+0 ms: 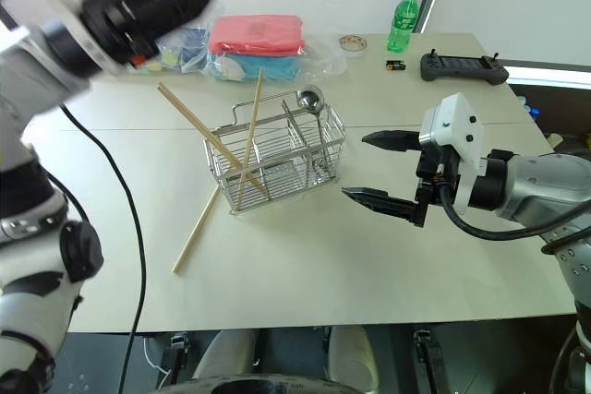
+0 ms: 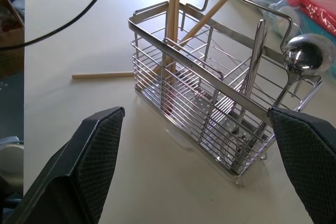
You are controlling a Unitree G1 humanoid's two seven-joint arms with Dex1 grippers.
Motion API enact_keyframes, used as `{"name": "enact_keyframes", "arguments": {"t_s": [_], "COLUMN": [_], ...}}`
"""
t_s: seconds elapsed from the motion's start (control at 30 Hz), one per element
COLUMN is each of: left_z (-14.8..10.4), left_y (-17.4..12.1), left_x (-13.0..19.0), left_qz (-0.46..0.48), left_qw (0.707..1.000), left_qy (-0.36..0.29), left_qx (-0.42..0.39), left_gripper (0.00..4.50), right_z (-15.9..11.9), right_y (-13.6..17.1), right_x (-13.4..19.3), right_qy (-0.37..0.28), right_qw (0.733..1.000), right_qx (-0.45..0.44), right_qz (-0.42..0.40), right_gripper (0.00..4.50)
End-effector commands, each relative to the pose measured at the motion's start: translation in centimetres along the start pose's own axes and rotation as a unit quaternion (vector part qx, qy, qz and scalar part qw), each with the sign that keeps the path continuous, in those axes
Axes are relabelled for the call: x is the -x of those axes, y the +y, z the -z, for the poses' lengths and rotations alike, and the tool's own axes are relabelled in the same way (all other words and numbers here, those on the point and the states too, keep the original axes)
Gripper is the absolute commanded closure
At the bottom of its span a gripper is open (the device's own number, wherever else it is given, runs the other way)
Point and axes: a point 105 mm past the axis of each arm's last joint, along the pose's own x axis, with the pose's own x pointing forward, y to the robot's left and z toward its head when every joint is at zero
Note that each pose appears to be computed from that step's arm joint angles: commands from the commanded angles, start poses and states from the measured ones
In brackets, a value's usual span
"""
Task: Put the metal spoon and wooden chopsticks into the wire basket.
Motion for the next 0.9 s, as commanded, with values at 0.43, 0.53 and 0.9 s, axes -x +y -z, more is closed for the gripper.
{"name": "enact_keyframes", "arguments": {"t_s": [0.43,0.53,0.9], "left_z": [8.8,13.1,19.8], "left_y": [12.0,10.7,6.9], "left_x": [12.3,11.5,7.8], "left_qz": [-0.323,-0.292,-0.199], "left_qw": [0.852,0.832,0.807], "left_qy": [0.412,0.472,0.553], "left_qx": [-0.026,0.013,0.063], "left_gripper": [0.94,0.94,0.94], "right_z": [-0.1,0.0,0.3], "right_y": [0.2,0.3,1.1], "right_x": [0.1,-0.2,-1.0], "right_qy": [-0.004,-0.006,-0.017], "right_qw": [1.0,1.0,1.0], "right_qx": [0.012,0.012,0.006], "right_qz": [-0.003,-0.005,-0.002], "right_gripper": [0.0,0.0,0.0]}}
